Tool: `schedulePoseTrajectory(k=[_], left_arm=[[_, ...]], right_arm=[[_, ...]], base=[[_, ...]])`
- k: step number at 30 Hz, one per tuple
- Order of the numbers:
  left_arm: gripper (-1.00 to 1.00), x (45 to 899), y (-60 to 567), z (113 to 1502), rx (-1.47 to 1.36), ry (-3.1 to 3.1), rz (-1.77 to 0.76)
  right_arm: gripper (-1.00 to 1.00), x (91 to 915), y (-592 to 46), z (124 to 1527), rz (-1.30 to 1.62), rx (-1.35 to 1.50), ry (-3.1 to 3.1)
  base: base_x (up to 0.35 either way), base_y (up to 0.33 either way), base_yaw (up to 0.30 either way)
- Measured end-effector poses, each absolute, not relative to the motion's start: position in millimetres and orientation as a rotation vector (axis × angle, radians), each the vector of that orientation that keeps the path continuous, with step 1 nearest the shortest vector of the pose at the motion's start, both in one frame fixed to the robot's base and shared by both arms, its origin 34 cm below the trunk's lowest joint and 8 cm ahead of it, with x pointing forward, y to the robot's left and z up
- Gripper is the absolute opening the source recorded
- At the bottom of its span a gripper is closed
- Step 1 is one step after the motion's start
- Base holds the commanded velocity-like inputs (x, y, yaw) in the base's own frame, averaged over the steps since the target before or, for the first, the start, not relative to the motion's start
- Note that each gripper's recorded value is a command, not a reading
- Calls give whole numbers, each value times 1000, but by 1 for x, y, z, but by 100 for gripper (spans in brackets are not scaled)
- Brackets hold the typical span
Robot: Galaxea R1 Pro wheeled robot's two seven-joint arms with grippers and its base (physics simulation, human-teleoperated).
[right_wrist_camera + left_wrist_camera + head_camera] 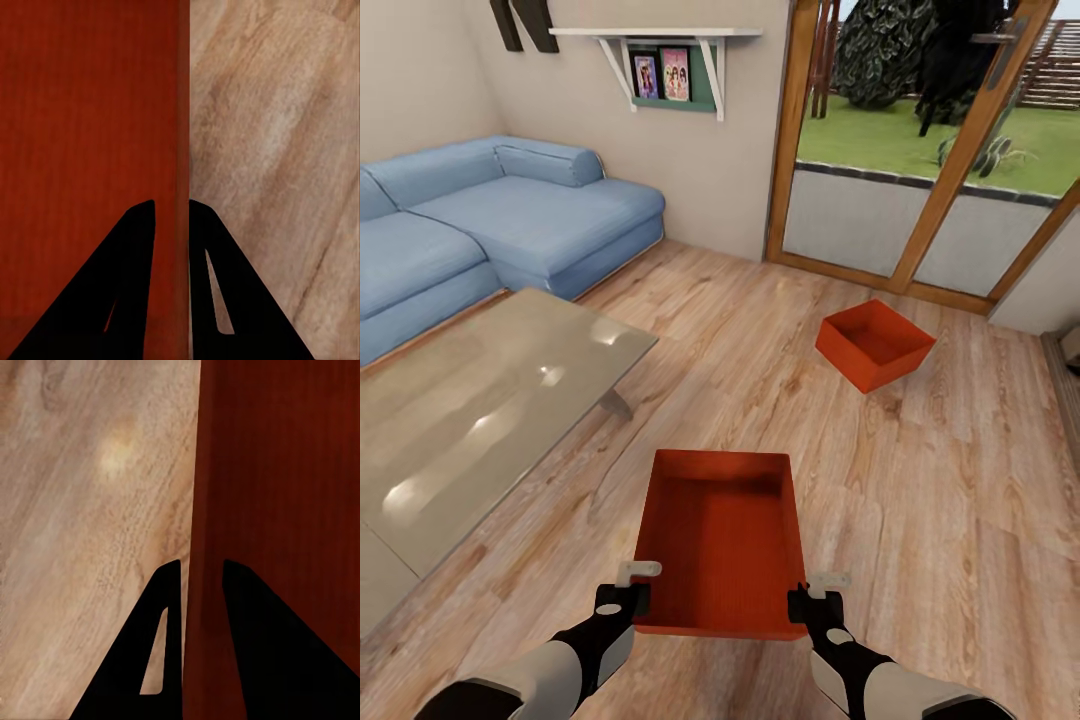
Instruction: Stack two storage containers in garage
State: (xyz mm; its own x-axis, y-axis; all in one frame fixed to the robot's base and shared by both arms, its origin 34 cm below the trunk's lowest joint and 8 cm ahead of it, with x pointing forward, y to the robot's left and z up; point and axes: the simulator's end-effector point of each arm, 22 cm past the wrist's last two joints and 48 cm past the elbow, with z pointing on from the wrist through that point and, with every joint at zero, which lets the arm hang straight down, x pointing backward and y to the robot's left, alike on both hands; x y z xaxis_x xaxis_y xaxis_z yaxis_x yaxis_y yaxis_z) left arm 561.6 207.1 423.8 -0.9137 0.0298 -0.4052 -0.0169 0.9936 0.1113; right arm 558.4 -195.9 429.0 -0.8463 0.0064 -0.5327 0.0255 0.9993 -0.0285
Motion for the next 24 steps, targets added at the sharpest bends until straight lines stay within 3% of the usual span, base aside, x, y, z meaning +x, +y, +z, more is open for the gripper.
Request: schedulePoseTrajectory(k=[24], left_arm=[[-100,562,208,463,0,2721,149]], right_arm=[[-100,560,-195,469,-45,18,2579]], base=[[0,0,0]])
